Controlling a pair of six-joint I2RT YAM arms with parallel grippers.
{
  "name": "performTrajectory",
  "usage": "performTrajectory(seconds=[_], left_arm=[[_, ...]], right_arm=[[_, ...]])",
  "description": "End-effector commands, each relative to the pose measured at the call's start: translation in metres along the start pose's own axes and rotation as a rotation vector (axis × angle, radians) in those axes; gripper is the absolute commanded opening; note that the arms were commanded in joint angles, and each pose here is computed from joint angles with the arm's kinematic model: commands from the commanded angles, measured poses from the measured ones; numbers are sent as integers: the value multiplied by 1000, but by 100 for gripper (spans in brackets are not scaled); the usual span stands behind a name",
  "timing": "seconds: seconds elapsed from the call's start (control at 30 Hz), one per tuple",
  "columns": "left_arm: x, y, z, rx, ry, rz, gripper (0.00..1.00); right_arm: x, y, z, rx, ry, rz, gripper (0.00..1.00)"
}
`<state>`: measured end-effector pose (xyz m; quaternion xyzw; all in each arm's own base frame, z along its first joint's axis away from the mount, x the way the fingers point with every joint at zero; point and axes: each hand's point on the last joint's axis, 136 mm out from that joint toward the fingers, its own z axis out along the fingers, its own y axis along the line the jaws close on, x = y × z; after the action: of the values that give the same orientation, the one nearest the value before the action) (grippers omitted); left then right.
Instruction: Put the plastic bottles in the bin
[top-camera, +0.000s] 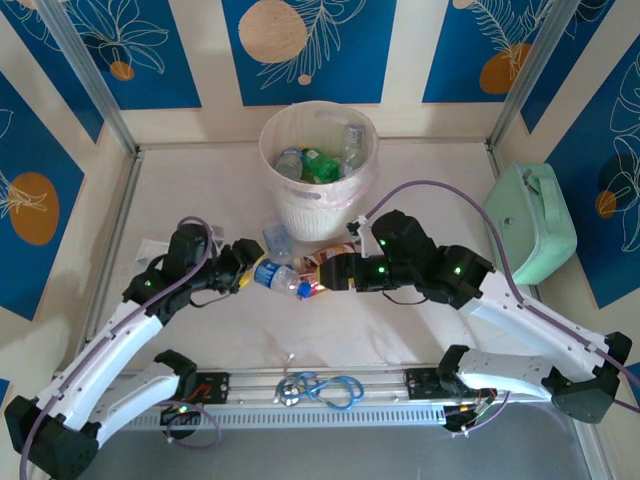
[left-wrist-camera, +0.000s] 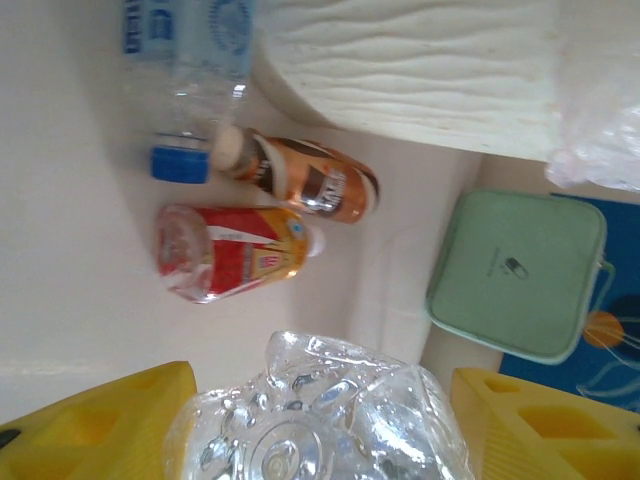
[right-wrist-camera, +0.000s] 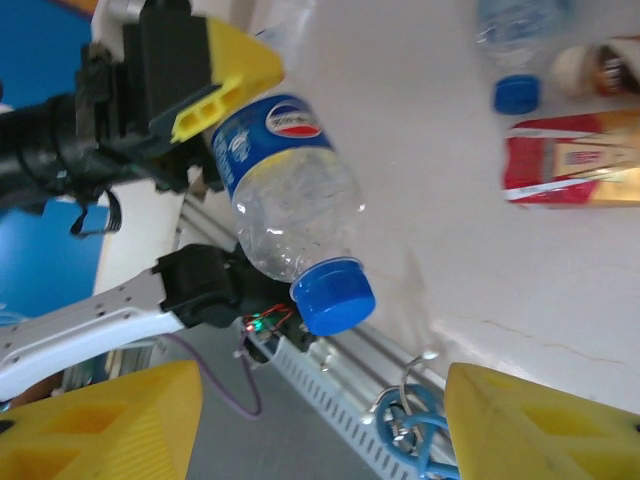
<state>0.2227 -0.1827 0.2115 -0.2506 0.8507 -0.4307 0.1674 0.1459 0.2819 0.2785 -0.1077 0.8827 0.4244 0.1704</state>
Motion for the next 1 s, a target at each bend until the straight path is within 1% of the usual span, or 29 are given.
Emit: performTrajectory(seconds=[0.0, 0.13, 0.3, 0.5, 0.6, 0.77, 0.87, 0.97], left_arm=[[10, -44, -11, 146, 91, 139, 57], [9, -68, -18, 217, 101, 184, 56], [8, -75, -21, 249, 107, 187, 55], [10, -81, -22, 294, 121, 182, 54], [11, -81, -22, 299, 126, 181, 54], [10, -78, -20, 294, 124, 173, 54], [9, -77, -21, 293, 120, 168, 55], [8, -76, -21, 285, 113, 168, 58]], right_arm=[[5, 31, 5, -126, 55, -48, 63], [6, 35, 12, -121, 76, -57, 63], [7, 39, 17, -123, 83, -68, 62], [8, 42, 20, -126, 89, -72, 51], [8, 42, 21, -122, 88, -75, 47], [7, 41, 20, -113, 75, -77, 37], [7, 41, 18, -109, 67, -78, 32], [6, 40, 17, -101, 61, -80, 29]])
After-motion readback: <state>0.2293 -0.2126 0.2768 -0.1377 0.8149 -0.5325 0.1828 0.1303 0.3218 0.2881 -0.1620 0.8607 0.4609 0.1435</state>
